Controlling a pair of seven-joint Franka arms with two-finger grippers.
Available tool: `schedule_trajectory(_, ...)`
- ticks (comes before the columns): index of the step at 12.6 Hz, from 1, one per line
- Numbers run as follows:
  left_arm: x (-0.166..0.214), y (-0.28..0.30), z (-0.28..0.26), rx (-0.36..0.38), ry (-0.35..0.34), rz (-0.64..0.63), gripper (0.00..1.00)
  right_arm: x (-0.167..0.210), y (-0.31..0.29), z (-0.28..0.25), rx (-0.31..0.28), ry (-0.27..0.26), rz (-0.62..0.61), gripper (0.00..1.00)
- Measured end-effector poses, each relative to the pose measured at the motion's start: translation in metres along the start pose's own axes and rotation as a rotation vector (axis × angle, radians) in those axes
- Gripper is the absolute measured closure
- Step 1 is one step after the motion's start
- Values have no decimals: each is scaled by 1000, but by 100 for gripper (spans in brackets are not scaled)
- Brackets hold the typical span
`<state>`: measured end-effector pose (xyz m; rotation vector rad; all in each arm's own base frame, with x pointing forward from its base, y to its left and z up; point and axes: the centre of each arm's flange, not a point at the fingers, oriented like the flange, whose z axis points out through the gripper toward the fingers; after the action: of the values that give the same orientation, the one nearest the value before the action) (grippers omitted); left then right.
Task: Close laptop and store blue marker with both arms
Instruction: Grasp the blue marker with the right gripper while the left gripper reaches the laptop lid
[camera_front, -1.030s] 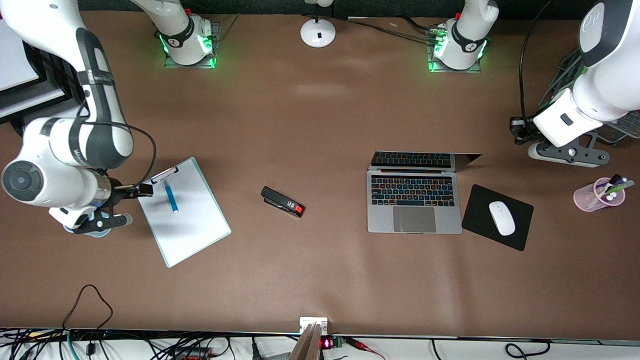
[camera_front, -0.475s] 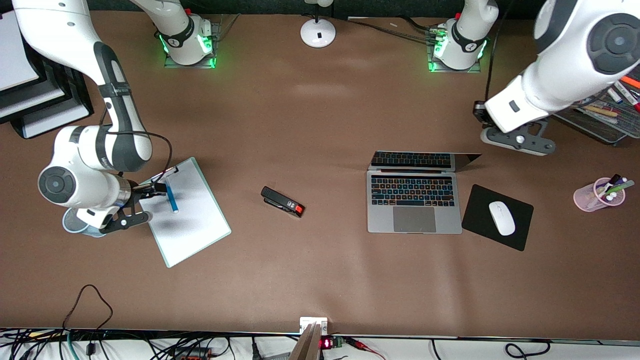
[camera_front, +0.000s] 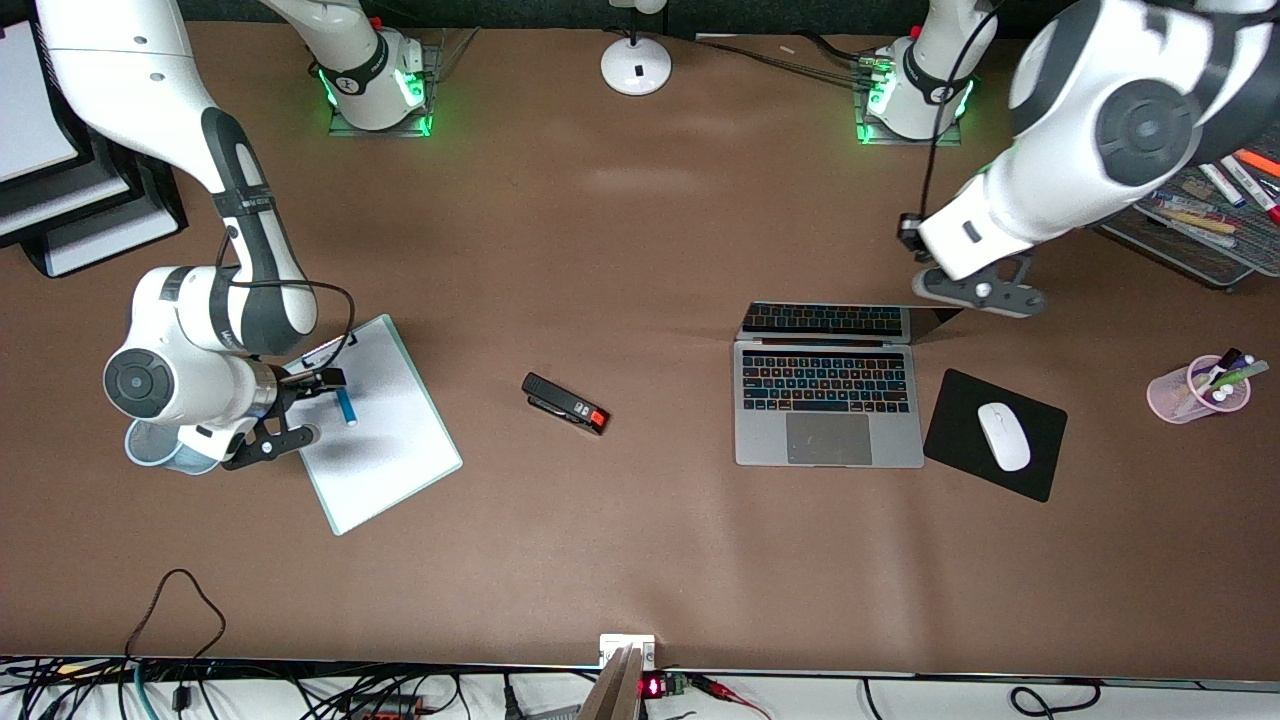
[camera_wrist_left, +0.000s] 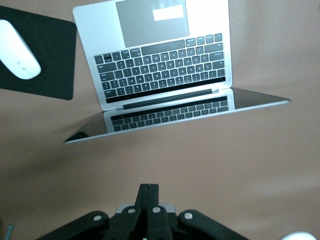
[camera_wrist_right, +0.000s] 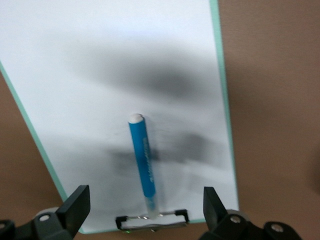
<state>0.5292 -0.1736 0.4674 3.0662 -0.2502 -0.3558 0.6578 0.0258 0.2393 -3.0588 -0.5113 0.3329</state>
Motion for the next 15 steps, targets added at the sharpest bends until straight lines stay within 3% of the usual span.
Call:
schedule_trajectory(8, -17, 47, 86, 18, 52, -74, 99, 8, -1, 11, -5, 36, -33, 0)
schedule_trajectory(15, -9, 38, 100, -12, 169, -99, 99, 15, -3, 26, -12, 51, -41, 10)
